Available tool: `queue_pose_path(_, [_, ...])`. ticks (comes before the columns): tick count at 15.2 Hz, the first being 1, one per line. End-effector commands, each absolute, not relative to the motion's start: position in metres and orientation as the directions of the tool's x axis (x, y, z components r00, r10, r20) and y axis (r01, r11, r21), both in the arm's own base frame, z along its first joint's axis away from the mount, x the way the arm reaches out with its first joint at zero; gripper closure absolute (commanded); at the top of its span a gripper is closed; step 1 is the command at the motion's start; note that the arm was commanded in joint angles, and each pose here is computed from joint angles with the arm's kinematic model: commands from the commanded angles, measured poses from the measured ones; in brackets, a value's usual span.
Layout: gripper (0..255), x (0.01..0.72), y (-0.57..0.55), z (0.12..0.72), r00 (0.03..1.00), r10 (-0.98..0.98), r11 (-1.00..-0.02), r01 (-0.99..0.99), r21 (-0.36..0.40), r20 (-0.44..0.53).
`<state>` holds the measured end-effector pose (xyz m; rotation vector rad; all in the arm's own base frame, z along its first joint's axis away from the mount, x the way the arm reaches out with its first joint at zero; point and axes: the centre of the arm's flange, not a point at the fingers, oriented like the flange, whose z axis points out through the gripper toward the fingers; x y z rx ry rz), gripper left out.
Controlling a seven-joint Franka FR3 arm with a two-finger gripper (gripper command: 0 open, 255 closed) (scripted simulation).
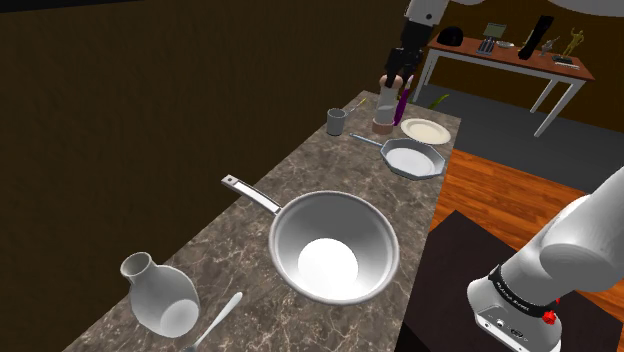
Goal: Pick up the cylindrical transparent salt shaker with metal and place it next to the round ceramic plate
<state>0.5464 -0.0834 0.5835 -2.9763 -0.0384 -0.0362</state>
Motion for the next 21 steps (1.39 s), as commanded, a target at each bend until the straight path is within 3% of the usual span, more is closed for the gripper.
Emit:
queue_pose_path(1, [255,0.552,-0.108,0.575,0.999,0.025,-0.986,0.029,-0.163,0.027])
queue_pose_path(21, [255,0.616,-0.347,0.483,0.999,0.025,-0.986,0.029,-0.163,0.027])
